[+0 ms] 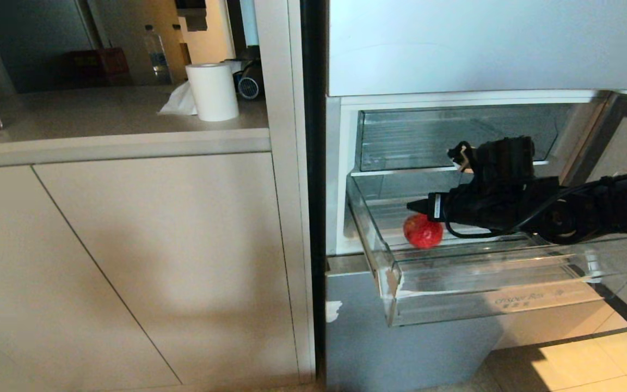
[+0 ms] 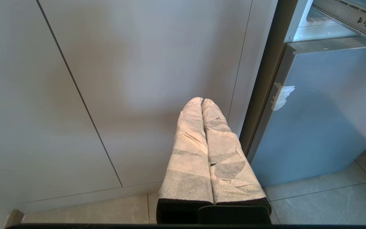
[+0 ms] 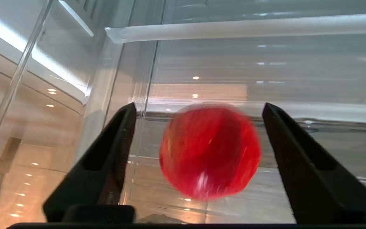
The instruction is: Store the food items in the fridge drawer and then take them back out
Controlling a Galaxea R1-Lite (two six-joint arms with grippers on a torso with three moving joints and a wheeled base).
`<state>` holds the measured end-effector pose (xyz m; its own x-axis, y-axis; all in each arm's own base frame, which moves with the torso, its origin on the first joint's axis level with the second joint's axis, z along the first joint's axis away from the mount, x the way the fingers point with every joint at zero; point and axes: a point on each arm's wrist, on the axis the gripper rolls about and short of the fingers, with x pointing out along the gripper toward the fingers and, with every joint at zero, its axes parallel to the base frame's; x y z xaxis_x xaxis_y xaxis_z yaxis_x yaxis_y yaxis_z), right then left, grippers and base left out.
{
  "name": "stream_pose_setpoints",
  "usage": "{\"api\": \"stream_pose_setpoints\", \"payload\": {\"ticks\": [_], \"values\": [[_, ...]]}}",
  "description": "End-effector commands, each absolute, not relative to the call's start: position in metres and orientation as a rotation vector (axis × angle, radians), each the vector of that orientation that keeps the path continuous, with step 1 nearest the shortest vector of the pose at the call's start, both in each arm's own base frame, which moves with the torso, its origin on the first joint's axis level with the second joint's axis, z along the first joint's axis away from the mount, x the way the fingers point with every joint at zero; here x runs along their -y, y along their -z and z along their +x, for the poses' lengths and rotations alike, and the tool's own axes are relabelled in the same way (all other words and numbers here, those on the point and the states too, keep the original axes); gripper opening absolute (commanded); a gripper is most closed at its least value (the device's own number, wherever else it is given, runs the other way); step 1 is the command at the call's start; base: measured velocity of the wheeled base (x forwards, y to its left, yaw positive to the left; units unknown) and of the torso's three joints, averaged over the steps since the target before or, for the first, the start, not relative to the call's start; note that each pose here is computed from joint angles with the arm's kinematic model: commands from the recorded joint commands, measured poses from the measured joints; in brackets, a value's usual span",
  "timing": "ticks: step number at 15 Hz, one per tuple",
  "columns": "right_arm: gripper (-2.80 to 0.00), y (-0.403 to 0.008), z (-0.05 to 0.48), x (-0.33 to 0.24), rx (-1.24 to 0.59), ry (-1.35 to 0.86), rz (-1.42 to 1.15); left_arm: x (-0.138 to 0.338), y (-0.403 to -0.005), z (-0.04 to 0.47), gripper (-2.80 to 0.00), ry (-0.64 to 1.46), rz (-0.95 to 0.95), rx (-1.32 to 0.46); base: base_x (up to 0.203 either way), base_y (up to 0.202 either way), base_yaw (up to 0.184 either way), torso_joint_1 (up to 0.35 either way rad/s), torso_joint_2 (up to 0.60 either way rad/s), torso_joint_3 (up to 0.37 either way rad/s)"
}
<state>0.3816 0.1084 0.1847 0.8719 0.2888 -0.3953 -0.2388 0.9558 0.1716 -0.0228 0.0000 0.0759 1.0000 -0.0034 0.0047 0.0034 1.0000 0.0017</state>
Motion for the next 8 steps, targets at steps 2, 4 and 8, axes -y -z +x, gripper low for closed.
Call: {"api": "stream_pose_setpoints", "payload": {"ticks": [2,4,8], "values": [[0.00,-0.202,0.373,-0.105,-0.388,-0.279,0.135,0.000,-0.076,-0.023,-2.80,0.003,0.002,0.003,0.000,0.000,0.000,0.000,0.00,0.000],[0.00,-0.227,0.356,-0.101,-0.328,-0.282,0.145,0.000,-0.076,-0.023,-2.80,0.003,0.002,0.003,0.000,0.000,0.000,0.000,0.00,0.000],[-2.80,-0.299,0.269,-0.075,-0.130,-0.270,0.167,0.000,-0.076,-0.023,-2.80,0.003,0.002,0.003,0.000,0.000,0.000,0.000,0.00,0.000]]}}
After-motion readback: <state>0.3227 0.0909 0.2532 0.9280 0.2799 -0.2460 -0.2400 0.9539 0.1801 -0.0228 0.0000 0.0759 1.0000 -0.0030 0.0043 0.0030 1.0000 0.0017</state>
